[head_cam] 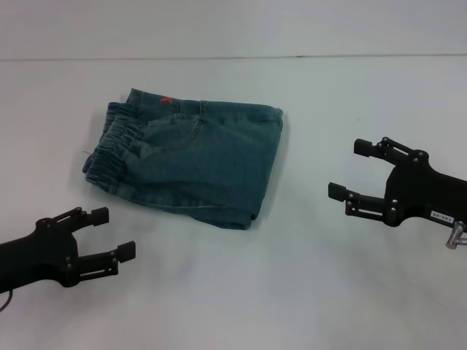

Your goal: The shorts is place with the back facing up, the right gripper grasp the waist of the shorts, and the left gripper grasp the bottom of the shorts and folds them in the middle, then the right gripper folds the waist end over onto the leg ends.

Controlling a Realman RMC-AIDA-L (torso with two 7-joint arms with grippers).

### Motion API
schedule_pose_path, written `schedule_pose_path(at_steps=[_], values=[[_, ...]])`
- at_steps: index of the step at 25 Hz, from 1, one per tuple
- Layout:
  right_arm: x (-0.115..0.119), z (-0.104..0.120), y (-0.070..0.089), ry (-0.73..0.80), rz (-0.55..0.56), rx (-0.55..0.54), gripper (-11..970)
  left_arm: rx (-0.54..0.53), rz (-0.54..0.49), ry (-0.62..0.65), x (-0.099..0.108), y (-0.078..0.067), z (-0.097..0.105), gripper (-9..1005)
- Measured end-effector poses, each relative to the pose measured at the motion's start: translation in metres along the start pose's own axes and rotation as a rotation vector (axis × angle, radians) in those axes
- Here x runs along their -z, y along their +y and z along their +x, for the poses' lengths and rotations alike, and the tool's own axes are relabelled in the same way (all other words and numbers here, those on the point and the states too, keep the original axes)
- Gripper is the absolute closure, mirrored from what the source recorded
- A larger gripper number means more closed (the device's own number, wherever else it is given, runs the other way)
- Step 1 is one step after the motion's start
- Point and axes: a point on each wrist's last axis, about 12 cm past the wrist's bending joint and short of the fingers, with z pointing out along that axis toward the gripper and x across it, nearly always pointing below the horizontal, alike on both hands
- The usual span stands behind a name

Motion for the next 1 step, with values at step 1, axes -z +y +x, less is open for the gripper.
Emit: schedule_pose_path(at_steps=[1], values=[[-0.0002,0.0,0.0001,0.0,-0.001,0.0,44,-0.001,0.001,0.002,0.0,0.0,-0.0001,79]])
